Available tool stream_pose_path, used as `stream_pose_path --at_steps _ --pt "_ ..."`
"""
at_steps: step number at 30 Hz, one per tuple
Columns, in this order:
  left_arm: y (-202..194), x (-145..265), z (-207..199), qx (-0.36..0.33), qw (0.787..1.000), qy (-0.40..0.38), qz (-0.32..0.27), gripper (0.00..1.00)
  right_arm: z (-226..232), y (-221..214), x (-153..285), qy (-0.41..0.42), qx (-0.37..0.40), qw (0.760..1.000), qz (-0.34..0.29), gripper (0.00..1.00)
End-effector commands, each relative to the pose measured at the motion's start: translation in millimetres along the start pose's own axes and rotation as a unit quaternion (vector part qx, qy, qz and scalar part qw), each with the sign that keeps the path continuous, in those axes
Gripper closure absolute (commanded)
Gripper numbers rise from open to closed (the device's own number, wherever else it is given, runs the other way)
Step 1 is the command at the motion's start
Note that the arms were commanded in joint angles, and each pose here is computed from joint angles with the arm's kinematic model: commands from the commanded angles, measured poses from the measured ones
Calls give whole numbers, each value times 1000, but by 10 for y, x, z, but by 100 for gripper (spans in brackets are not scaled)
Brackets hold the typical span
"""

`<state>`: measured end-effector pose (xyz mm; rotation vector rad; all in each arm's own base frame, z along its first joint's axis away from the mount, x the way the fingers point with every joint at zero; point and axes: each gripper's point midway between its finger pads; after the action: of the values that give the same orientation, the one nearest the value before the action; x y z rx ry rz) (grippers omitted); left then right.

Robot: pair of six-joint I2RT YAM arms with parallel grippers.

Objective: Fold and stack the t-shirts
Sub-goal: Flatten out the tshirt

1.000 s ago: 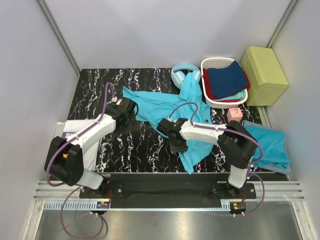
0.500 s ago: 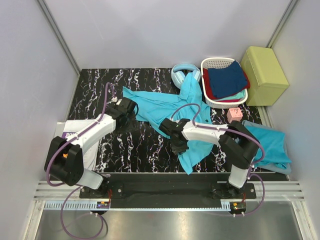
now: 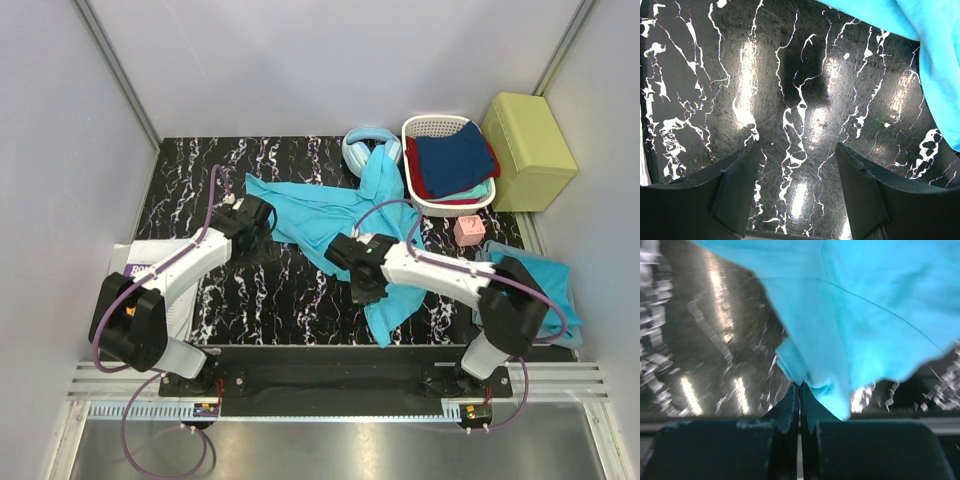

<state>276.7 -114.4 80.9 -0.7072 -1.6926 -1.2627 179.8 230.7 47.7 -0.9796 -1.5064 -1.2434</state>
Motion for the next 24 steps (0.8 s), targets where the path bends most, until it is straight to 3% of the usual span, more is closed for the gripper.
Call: stream_pose_path --at_steps 1,3,7,19,24 --pt "62 13 -119 -2 1000 -20 -6 34 -113 614 1128 13 -51 987 -151 100" --pt "65 3 -133 -3 1000 -20 -5 34 -207 861 1625 26 -80 974 -211 100" --pt "57 -19 -155 -5 1000 -18 -1 34 -328 1147 2176 28 -85 957 -276 100" --pt "248 -67 -178 8 1000 7 -22 33 -568 1076 2274 2 -92 953 -288 100" --pt "572 -255 -167 51 998 25 -23 33 -674 999 2298 -9 -94 955 -283 100"
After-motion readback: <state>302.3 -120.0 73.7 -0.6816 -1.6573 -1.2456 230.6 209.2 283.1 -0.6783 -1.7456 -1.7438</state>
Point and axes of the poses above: each gripper's point midway between its finger pads, its own x axis back along the fingers, its own z axis along the line the jaws close on, y = z × x, and after that the axes turned 7 degrees about x, right-handed
